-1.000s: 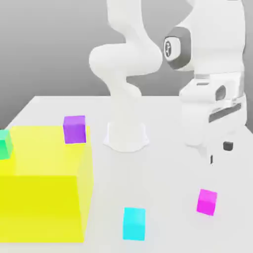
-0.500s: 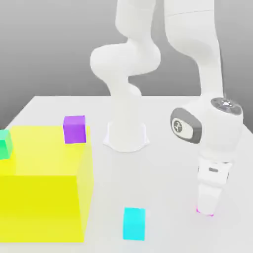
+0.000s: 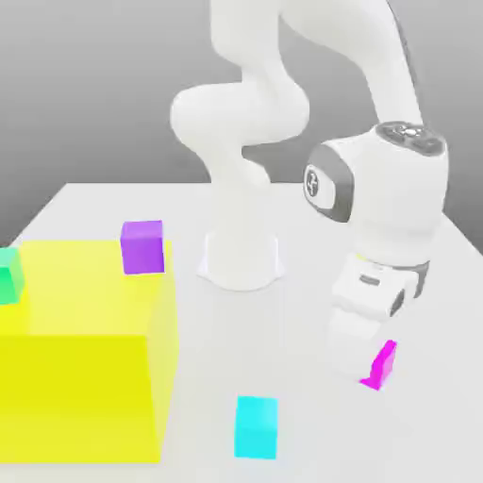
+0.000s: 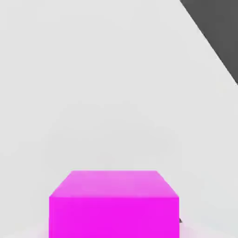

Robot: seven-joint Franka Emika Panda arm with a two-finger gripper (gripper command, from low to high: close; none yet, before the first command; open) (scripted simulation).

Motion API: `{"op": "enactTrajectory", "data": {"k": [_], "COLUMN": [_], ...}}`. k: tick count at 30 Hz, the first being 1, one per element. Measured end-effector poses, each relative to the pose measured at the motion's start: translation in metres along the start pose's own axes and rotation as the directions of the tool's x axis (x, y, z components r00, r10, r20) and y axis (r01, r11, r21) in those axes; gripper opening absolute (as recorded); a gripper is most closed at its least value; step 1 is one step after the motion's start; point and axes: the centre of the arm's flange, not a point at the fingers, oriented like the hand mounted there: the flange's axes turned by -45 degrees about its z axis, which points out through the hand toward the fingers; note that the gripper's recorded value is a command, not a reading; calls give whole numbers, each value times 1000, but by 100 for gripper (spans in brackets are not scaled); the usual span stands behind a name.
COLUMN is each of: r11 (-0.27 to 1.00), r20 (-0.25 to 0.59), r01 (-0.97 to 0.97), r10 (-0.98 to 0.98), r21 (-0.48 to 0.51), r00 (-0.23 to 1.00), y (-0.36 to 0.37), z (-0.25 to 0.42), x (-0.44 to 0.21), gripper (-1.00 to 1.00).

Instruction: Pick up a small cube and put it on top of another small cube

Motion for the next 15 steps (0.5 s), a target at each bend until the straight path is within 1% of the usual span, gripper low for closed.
{"op": "enactTrajectory", "data": {"k": [3,7,12,13,15], "r11": [972,862,652,621,597], "r20": [4,8,16,18,19], "r01": [-234,-507,-758,-783,-802], "r10": [234,507,758,783,801], "r21": [-5,1,25,29,31], "r00": [972,862,652,622,598], "y": [85,173,235,240,243], "z": [-42,-101,-158,-154,-130], "x": [-44,-126,-251,-267,-279], "gripper": [-100,-100,-100,-100,-100]}}
